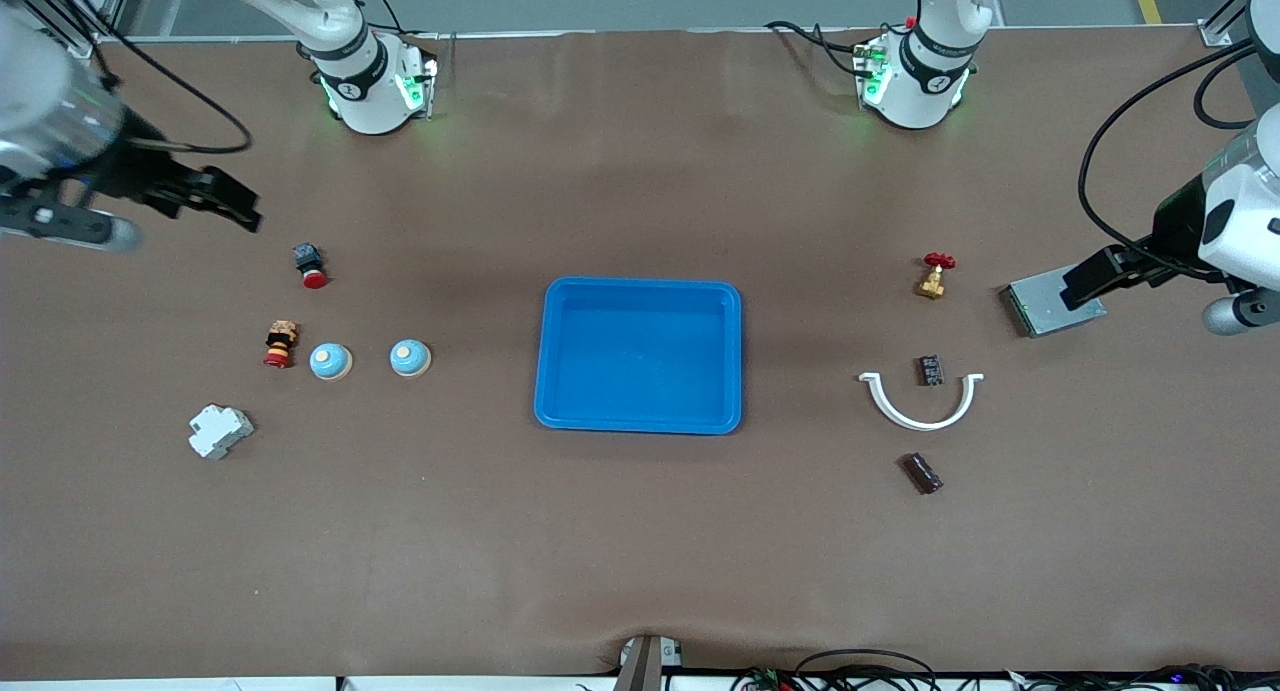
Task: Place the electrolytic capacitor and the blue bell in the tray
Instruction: 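Move the right gripper toward the blue bells while the left gripper approaches the capacitors, then grasp a blue bell with the right gripper while the left gripper lowers, then carry the bell over the tray with the right gripper, then release the bell in the tray while the left gripper grasps a capacitor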
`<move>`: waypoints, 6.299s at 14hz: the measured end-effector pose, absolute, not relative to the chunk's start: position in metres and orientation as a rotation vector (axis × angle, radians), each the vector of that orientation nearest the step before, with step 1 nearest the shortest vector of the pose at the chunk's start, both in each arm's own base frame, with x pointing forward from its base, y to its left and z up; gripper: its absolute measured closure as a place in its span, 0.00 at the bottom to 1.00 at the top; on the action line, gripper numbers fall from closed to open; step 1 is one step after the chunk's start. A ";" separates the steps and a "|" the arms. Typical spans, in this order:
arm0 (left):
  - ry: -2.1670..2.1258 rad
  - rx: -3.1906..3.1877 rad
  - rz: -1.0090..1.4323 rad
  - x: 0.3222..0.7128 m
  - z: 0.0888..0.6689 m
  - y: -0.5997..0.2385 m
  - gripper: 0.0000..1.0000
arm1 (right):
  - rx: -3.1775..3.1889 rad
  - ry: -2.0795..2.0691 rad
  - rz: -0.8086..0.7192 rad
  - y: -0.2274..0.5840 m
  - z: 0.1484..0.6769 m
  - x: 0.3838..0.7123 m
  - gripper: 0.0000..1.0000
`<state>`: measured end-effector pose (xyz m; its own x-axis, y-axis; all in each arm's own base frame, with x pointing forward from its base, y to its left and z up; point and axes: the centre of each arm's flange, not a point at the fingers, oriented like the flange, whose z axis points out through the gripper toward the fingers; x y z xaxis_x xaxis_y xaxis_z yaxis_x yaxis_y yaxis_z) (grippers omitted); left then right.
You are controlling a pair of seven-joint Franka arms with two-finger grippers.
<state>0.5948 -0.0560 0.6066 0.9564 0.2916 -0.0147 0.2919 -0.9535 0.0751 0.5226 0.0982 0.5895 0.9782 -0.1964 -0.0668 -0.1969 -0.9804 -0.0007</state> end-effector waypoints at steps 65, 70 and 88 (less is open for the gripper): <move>0.450 3.126 -0.216 0.633 0.256 -0.102 0.00 | -3.118 0.213 -0.128 0.146 0.182 0.531 0.33; 0.422 3.165 -0.196 0.618 0.264 -0.090 0.00 | -3.146 0.355 0.000 0.273 0.228 0.513 0.33; 0.378 3.176 -0.118 0.572 0.220 -0.071 0.00 | -3.008 0.656 0.066 0.411 0.236 0.489 0.33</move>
